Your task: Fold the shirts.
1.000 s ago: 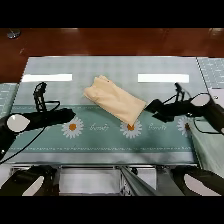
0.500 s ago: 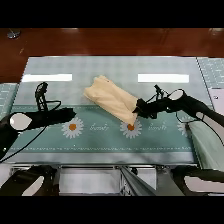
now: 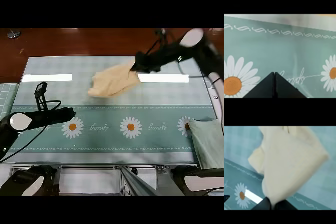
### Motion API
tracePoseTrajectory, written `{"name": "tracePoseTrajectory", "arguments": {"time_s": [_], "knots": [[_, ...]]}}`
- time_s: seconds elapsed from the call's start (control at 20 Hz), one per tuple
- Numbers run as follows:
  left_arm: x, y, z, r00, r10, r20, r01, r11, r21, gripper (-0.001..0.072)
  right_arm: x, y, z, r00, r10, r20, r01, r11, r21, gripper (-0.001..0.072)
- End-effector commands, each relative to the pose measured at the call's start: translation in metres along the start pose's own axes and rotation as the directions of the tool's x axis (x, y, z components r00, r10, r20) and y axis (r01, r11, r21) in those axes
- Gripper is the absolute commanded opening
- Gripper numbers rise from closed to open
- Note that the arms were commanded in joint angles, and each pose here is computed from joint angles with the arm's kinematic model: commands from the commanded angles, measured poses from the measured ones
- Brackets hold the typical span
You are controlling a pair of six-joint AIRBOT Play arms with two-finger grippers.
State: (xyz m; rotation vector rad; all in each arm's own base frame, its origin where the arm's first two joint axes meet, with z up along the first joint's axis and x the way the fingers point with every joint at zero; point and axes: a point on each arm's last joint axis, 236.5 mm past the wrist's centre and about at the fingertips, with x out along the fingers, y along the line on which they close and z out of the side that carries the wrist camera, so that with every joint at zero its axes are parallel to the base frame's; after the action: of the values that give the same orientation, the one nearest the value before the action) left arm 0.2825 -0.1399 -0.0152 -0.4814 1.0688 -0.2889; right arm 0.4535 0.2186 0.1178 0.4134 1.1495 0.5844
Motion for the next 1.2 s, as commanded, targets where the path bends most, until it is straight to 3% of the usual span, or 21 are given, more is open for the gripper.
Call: {"name": "tracePoseTrajectory", "arguments": {"time_s": [0.0, 0.25, 0.55, 0.7, 0.85, 1.0, 1.05, 1.1, 1.15], "knots": [[0.0, 0.0, 0.0, 1.0, 0.001, -0.001, -0.001, 1.0, -0.002, 0.0023, -0.09, -0.008, 0.022, 0.985, -0.164, 0.045, 0.164, 0.986, -0.006, 0.0024], [0.0, -0.001, -0.003, 1.0, -0.007, -0.012, 0.007, 1.0, -0.01, 0.0023, -0.196, -0.066, -0.002, 0.956, -0.288, 0.061, 0.269, 0.938, 0.221, 0.0024], [0.0, -0.004, -0.001, 1.0, -0.019, -0.004, 0.019, 1.0, -0.022, 0.0023, -0.318, -0.15, -0.093, 0.805, -0.592, 0.035, 0.5, 0.709, 0.498, 0.0024], [0.0, -0.004, 0.003, 1.0, -0.019, 0.011, 0.02, 1.0, -0.023, 0.0023, -0.36, -0.183, -0.18, 0.668, -0.739, -0.088, 0.622, 0.489, 0.611, 0.0024], [0.0, -0.004, 0.002, 1.0, -0.019, 0.007, 0.019, 1.0, -0.019, 0.0023, -0.368, -0.201, -0.281, 0.575, -0.771, -0.274, 0.689, 0.276, 0.67, 0.0025], [0.0, -0.004, 0.002, 1.0, -0.019, 0.008, 0.019, 1.0, 0.007, 0.0023, -0.366, -0.202, -0.383, 0.46, -0.746, -0.481, 0.674, -0.059, 0.737, 0.0025], [0.0, -0.004, 0.002, 1.0, -0.019, 0.007, 0.019, 1.0, 0.007, 0.0023, -0.362, -0.202, -0.4, 0.436, -0.741, -0.51, 0.67, -0.11, 0.734, 0.0025], [0.0, -0.004, 0.002, 1.0, -0.019, 0.007, 0.019, 1.0, 0.007, 0.0023, -0.357, -0.204, -0.411, 0.418, -0.739, -0.528, 0.667, -0.145, 0.731, 0.008], [0.0, -0.004, 0.002, 1.0, -0.02, 0.008, 0.02, 1.0, 0.007, 0.0023, -0.352, -0.208, -0.416, 0.418, -0.731, -0.539, 0.663, -0.16, 0.731, 0.0451]]}}
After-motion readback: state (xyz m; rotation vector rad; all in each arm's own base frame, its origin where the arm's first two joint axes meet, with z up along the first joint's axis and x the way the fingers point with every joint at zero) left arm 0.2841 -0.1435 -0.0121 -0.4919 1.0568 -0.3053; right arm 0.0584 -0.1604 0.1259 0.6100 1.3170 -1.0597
